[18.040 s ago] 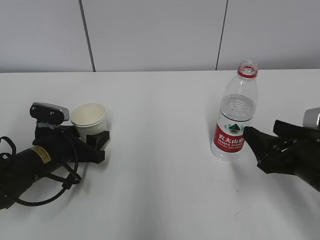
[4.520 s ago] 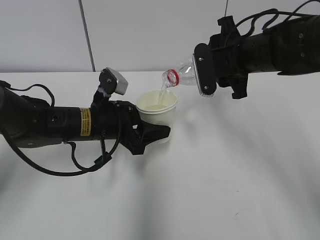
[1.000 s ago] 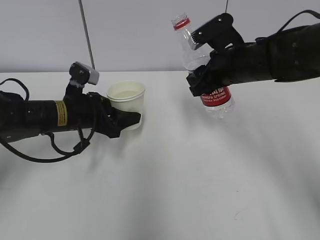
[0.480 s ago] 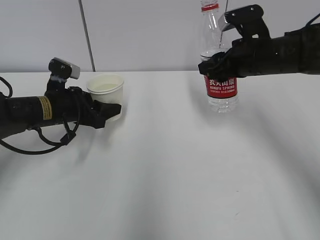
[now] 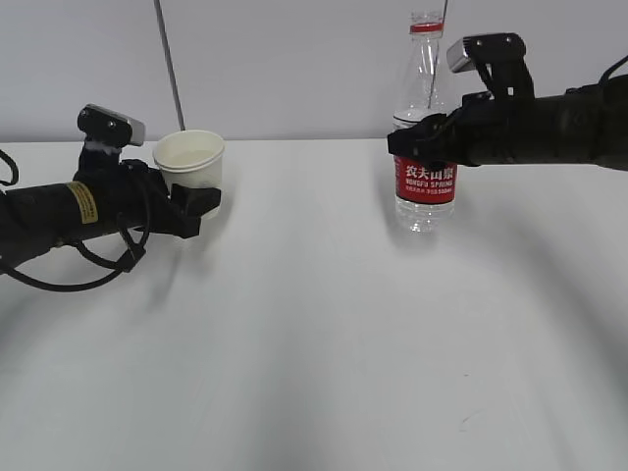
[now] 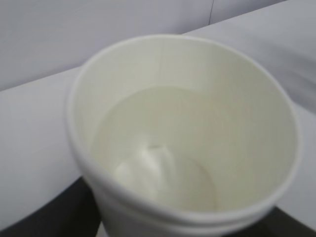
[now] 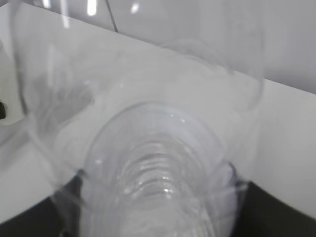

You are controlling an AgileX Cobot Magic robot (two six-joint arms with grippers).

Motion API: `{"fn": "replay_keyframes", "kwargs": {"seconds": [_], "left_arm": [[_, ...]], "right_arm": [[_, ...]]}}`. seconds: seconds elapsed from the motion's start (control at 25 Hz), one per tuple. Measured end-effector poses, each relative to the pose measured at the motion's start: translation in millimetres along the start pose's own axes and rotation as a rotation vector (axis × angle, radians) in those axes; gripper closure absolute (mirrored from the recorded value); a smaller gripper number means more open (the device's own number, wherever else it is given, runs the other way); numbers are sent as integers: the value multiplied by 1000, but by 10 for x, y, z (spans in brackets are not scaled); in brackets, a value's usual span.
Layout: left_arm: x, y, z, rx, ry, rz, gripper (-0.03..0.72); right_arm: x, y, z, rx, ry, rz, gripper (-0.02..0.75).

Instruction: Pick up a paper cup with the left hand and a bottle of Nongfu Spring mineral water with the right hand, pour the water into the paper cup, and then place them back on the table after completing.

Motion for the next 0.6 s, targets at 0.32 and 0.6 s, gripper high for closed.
{"fn": "replay_keyframes", "kwargs": {"seconds": [0.32,0.6], "left_arm": [[-57,151,102,37,-27,-75,278],[-107,235,187,70,-72,-104,278]], "right_arm": [[-46,30,31,35,-16,-24,349],[-44,53,-5,71,-43,-39,349]]}}
Point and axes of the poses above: a point on each arm's last joint axis where the gripper is mounted, x pointing back along that axis away from the gripper, y along the wrist's bending axis when the last joint is at zero, z = x × y, the point moved 5 cm from there along -x, pointing out along that axis toward the gripper, and after that the axes turned 10 degrees about x, right-handed, at the moved point
